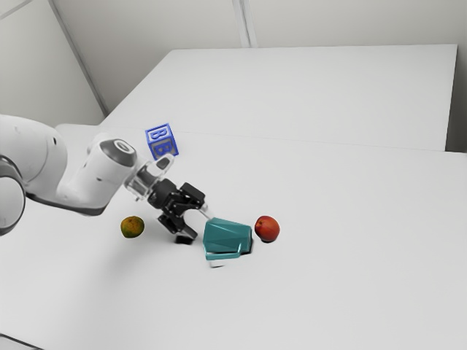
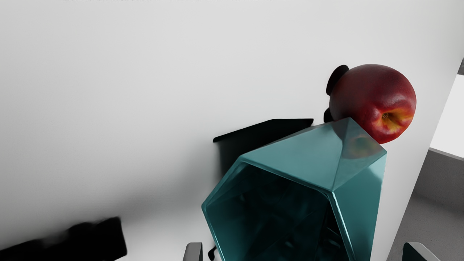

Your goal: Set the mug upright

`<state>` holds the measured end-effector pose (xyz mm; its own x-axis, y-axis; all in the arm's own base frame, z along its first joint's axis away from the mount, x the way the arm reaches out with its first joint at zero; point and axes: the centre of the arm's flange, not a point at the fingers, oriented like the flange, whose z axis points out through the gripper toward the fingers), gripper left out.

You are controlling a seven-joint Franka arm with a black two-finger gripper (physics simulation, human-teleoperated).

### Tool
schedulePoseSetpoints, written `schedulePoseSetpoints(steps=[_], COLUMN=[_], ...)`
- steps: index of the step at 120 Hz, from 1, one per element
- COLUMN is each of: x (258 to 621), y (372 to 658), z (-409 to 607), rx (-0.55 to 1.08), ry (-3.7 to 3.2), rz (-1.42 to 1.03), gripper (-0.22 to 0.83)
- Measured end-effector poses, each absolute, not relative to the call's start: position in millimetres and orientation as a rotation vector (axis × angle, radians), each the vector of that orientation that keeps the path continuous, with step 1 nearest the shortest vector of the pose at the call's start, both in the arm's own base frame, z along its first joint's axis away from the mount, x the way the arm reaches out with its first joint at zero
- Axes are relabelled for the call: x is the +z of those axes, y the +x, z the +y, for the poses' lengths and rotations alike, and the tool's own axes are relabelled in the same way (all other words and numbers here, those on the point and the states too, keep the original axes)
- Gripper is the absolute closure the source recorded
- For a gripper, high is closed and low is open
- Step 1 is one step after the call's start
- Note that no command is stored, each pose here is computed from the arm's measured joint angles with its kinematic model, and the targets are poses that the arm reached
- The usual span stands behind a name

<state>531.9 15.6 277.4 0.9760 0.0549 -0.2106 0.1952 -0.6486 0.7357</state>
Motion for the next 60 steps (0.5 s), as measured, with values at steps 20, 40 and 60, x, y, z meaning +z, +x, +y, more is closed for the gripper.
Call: schedulePoseSetpoints(steps=[20,40,60], x=[278,279,280], y=[536,539,539], z=[7,-2,-7], rx=[-0.190,-0.182,-0.184], ry=[2.262,2.249,2.241], rz=[0.200,0.219,0.239], gripper=[0.00,0.00,0.00])
